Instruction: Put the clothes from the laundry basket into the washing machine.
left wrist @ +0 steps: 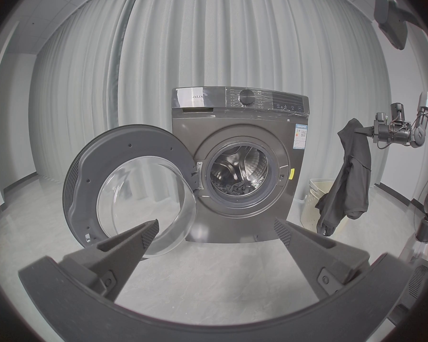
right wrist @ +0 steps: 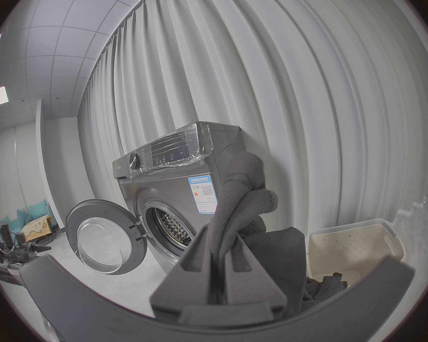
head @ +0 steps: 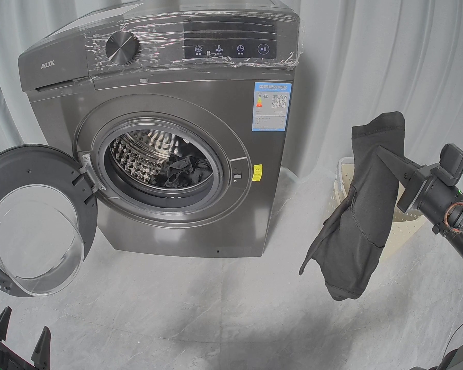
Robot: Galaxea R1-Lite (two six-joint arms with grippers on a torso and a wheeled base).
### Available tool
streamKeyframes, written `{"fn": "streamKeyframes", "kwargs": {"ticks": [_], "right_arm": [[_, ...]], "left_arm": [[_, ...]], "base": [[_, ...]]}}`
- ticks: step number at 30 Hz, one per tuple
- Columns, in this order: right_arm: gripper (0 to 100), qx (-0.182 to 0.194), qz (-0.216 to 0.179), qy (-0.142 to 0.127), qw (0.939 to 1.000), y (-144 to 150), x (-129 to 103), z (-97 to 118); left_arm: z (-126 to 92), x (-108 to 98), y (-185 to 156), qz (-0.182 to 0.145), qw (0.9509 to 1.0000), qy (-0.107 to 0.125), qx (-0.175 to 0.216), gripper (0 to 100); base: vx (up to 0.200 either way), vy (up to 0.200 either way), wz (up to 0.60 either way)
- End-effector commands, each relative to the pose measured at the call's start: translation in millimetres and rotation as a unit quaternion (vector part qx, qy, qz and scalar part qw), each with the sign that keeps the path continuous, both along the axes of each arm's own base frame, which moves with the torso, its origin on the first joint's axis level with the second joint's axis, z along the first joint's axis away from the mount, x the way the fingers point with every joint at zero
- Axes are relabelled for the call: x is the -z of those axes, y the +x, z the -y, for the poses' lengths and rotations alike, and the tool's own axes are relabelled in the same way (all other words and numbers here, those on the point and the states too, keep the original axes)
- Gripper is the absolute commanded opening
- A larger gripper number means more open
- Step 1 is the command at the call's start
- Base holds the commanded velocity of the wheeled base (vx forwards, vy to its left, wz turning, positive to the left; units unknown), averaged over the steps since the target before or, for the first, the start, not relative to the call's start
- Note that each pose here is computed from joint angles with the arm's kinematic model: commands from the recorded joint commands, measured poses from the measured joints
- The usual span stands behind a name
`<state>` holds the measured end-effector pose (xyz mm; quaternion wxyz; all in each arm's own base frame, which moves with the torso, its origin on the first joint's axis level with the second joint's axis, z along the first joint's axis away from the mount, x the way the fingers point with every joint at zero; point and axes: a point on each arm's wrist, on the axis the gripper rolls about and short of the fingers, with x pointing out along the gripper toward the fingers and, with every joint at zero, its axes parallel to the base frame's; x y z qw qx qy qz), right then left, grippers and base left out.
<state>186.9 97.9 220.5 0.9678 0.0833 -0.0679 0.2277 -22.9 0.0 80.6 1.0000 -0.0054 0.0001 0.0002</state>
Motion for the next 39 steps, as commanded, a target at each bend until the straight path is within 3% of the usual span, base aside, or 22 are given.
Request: {"fn": "streamKeyframes", "kwargs": {"ticks": [1,13,31,38,39], "right_arm": [[0,-0.004,-0.001,0.0,1.0,0.0,0.7,-1.8],[0,-0.007,-0.007,-0.003,0.9999,1.6,3.4,-3.5],[0,-0.036,-0.015,-0.002,0.9992,-1.6,6.8,-15.5],[0,-0.051,-0.015,-0.003,0.9986,-5.6,6.6,-21.1],[0,-0.069,-0.019,-0.005,0.9974,-10.2,8.5,-28.4]], "left_arm": [[0.0,4.8,0.0,0.0,1.0,-0.001,-0.001,100],[0.0,4.8,0.0,0.0,1.0,-0.001,-0.001,100],[-0.1,4.8,0.0,0.0,1.0,-0.001,-0.002,100],[0.0,4.7,0.0,0.001,1.0,0.0,-0.001,100],[0.0,4.8,0.0,0.0,1.0,0.003,-0.001,100]], "base": [[0.0,0.2,0.0],[0.0,0.2,0.0],[0.0,0.0,0.0],[0.0,0.2,0.0],[0.0,0.2,0.0]]}}
